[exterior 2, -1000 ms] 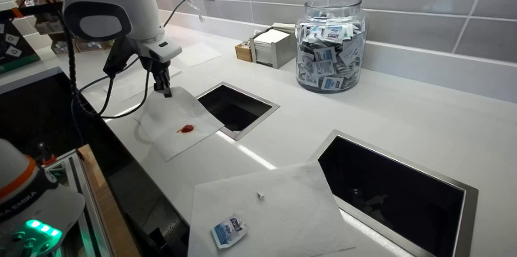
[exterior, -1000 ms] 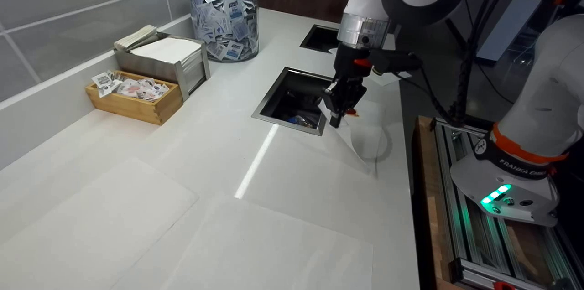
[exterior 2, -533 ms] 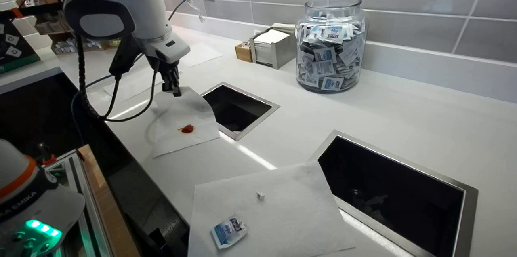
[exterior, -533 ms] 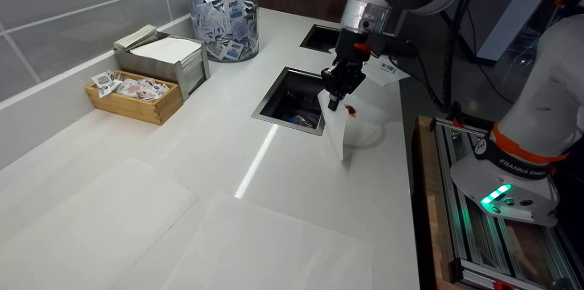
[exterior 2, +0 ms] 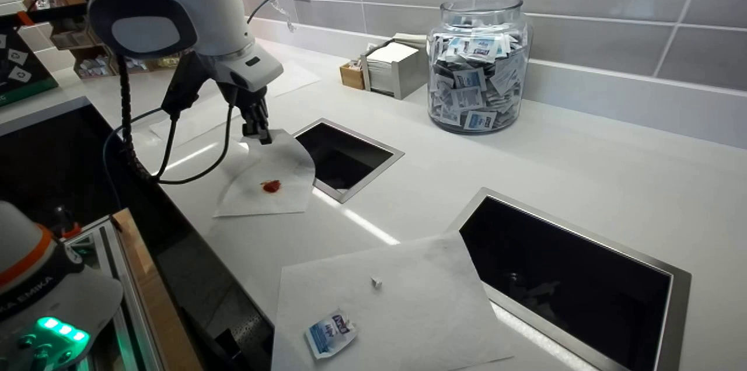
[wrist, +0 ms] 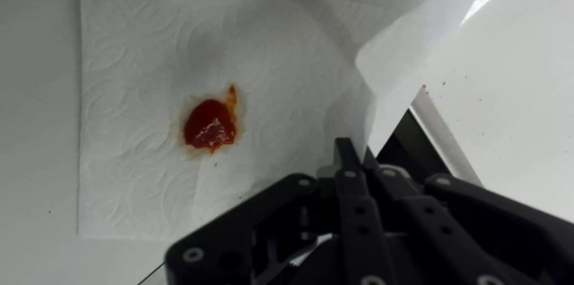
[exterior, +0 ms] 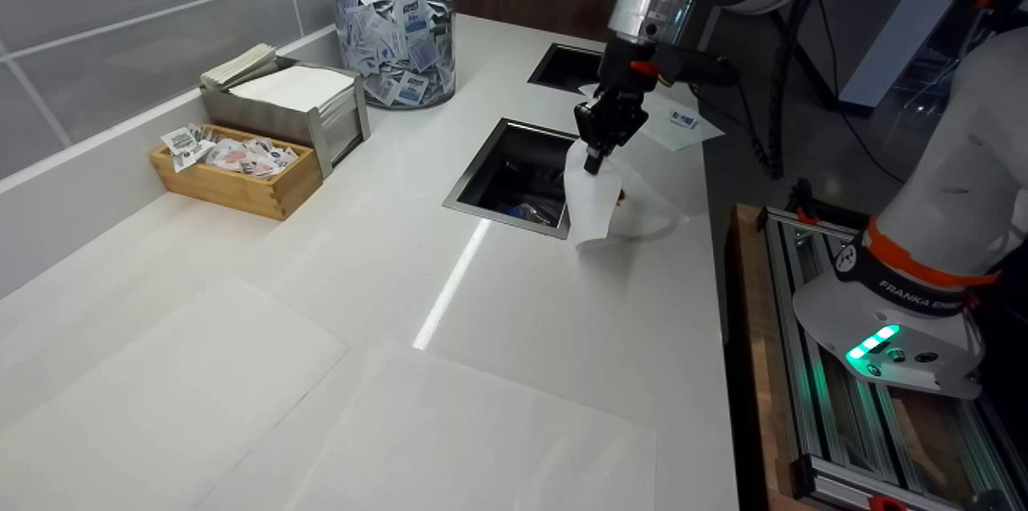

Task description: Fold the white tissue on the left in half from left to right, pick up the folded tissue and put it in the left bin

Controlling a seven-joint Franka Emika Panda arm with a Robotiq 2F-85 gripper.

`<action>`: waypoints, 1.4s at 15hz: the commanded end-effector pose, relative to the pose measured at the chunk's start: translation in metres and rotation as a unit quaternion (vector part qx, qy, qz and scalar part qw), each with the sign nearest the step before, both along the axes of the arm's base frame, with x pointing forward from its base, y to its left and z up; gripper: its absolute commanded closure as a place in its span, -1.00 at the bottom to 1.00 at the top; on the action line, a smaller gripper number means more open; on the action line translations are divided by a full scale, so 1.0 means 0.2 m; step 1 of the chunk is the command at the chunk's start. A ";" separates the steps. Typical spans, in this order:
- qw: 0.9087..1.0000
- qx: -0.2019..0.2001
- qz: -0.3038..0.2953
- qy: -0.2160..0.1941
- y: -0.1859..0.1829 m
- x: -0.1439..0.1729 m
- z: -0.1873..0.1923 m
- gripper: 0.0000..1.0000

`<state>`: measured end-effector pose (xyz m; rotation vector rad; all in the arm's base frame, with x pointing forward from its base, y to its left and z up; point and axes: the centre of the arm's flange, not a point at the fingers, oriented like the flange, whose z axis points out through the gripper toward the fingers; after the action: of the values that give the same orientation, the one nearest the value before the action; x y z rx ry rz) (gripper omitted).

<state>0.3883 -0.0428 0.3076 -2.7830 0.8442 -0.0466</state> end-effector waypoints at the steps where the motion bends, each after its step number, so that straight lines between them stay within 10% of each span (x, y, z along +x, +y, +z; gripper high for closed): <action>1: 1.000 -0.020 0.007 0.001 -0.07 -0.13 -0.02 1.00; 21: 0.999 -0.033 0.020 0.021 -0.33 -0.08 -0.08 1.00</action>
<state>0.3765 -0.1010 0.2958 -2.8633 0.7877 -0.0376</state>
